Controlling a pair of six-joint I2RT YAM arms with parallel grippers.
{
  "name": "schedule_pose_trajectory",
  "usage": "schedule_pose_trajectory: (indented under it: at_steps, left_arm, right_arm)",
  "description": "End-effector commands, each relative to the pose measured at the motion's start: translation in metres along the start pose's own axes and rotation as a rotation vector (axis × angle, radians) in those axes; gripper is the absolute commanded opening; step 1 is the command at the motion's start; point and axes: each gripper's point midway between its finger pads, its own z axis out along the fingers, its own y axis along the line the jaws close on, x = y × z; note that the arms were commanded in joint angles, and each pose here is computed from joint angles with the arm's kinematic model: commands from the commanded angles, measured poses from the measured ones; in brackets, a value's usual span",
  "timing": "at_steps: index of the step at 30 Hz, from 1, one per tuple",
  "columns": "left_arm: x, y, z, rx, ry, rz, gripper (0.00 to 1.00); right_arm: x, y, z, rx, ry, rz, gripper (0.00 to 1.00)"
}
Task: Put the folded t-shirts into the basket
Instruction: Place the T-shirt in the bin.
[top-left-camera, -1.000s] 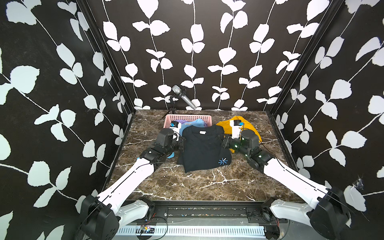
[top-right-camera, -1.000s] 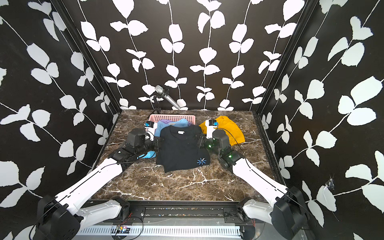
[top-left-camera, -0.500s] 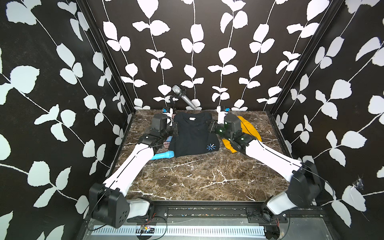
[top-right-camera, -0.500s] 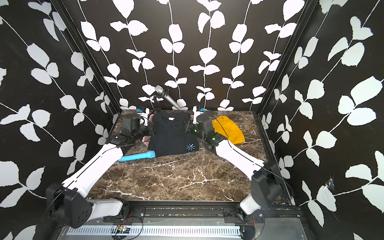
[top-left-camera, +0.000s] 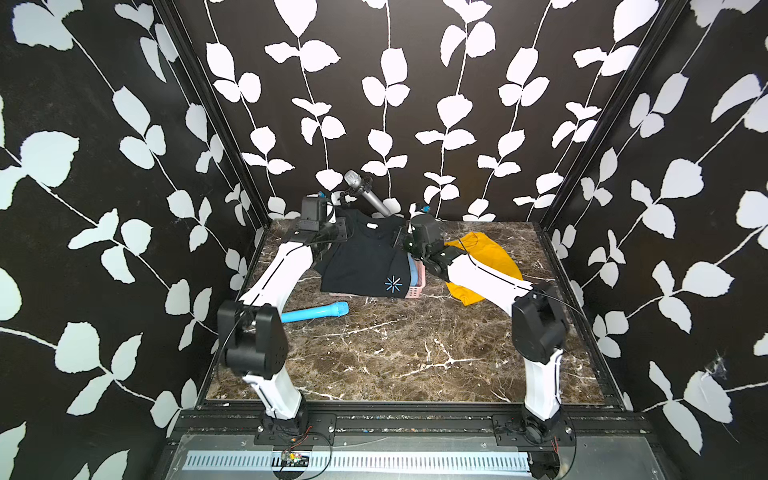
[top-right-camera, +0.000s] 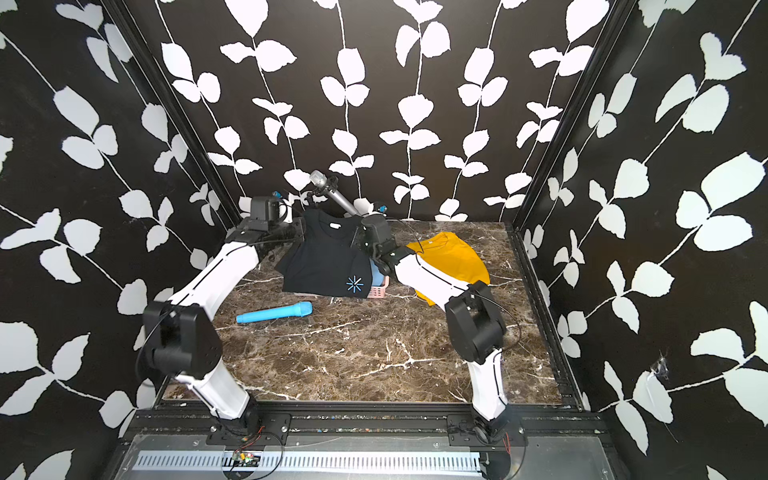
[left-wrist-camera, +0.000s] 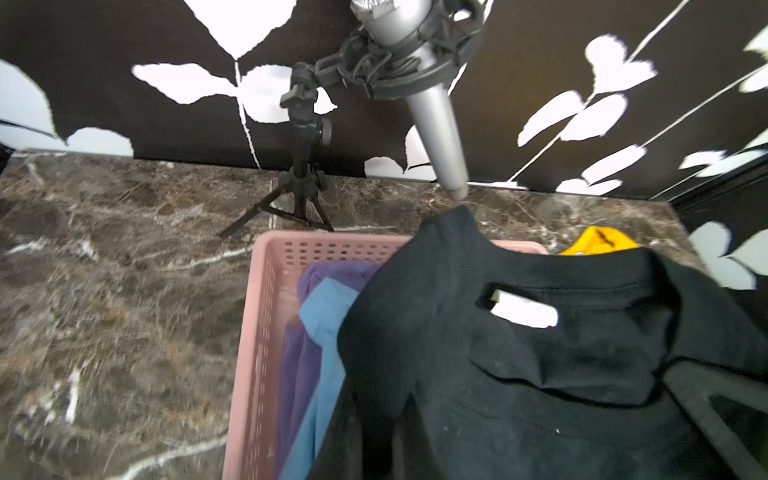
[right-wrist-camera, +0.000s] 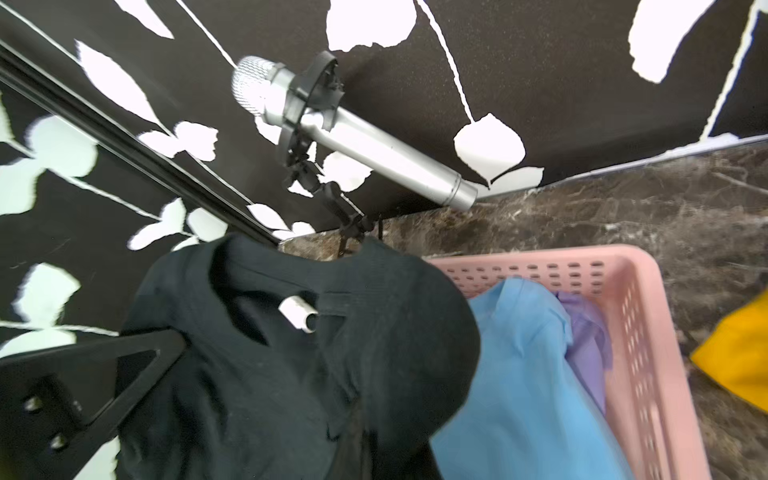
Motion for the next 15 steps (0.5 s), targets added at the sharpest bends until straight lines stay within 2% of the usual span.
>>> schedule_pose_trajectory:
  at_steps: [1,6,15]
  left_arm:
    - [-0.003,0.002,0.012,0.008,0.034,0.035,0.00]
    - [0.016,0.012,0.045,-0.008,0.100,0.034,0.00]
    - [0.042,0.022,0.084,-0.012,0.183,0.029,0.00]
  right_arm:
    - [-0.010,-0.013,0.013,0.063,-0.006,-0.056,0.00]
    - [0.003,-0.044,0.040,0.128,0.063,-0.105,0.00]
    - [0.005,-0.079,0.068,0.198,0.162,-0.232,0.00]
